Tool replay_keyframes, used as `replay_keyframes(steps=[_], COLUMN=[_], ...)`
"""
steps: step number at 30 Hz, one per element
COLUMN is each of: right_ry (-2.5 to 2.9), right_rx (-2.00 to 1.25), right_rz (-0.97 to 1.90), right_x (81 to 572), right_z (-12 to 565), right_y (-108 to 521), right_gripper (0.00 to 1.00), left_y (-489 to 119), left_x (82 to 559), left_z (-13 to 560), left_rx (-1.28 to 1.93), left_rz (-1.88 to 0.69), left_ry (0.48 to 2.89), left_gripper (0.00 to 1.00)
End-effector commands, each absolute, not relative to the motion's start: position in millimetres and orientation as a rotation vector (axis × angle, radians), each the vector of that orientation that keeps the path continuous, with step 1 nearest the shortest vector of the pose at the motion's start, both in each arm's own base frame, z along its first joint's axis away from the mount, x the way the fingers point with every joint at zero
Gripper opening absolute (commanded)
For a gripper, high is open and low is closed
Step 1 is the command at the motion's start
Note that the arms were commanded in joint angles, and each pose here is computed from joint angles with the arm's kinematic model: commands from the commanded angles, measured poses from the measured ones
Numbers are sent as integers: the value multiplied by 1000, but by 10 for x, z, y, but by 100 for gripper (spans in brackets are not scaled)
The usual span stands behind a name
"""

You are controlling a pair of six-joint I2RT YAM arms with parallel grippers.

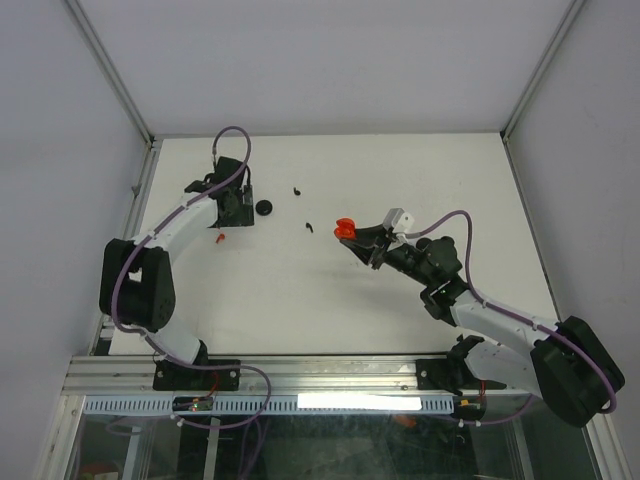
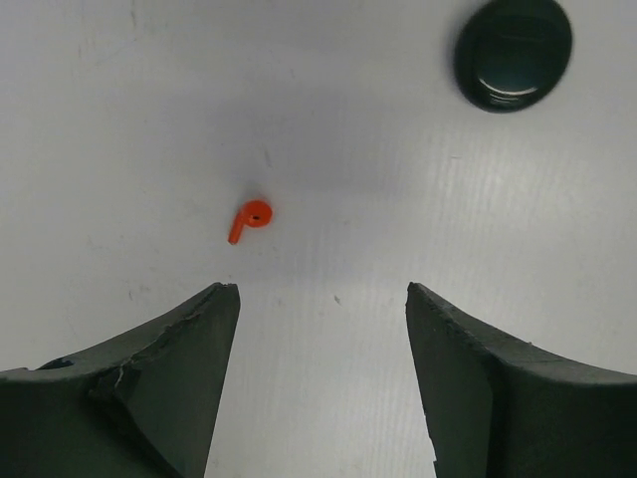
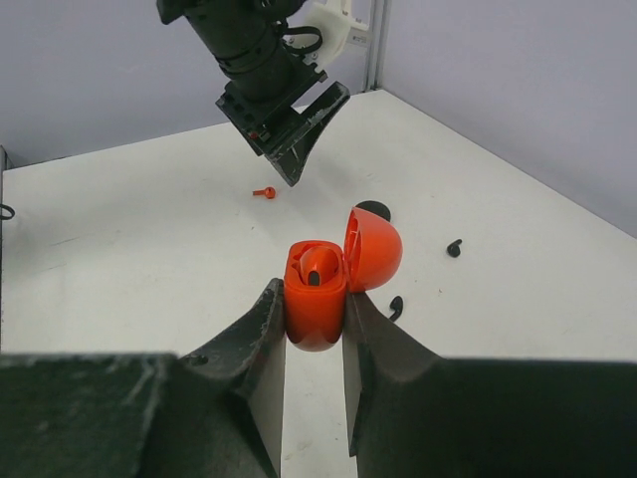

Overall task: Insert the wireless bluetooth earbuds into the charging case
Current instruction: Pick up the earbud from the center of the board.

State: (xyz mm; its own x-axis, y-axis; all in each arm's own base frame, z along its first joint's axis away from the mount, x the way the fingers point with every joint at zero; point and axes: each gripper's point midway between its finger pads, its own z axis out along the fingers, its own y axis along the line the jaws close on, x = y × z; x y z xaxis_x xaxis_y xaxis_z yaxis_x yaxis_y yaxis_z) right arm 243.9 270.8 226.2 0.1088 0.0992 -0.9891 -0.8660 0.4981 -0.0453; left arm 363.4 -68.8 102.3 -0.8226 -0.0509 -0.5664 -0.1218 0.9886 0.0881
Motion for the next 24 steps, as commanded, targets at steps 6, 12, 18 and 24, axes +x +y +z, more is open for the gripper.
replay_keyframes(steps=[6,12,18,24], right_ry=[1199,1198,1197,1198], right_rx=[-764,-778,-778,-782], right_rz=[802,841,842,845], right_x=[2477,2425,2425,2421], right_z=[2416,2412,2419,2418], right_y=[2697,2734,2733,2742], right_gripper=[0,0,0,0], left_y=[-281,-178,-154,-199], left_x=[3903,3951,3905,3838], left_z=[641,463,339,255], left_rx=[-144,-149,-138,-121], left_rz=[225,268,280,218], left_ry=[2709,2772,2827,2871], left_gripper=[56,49,42,40])
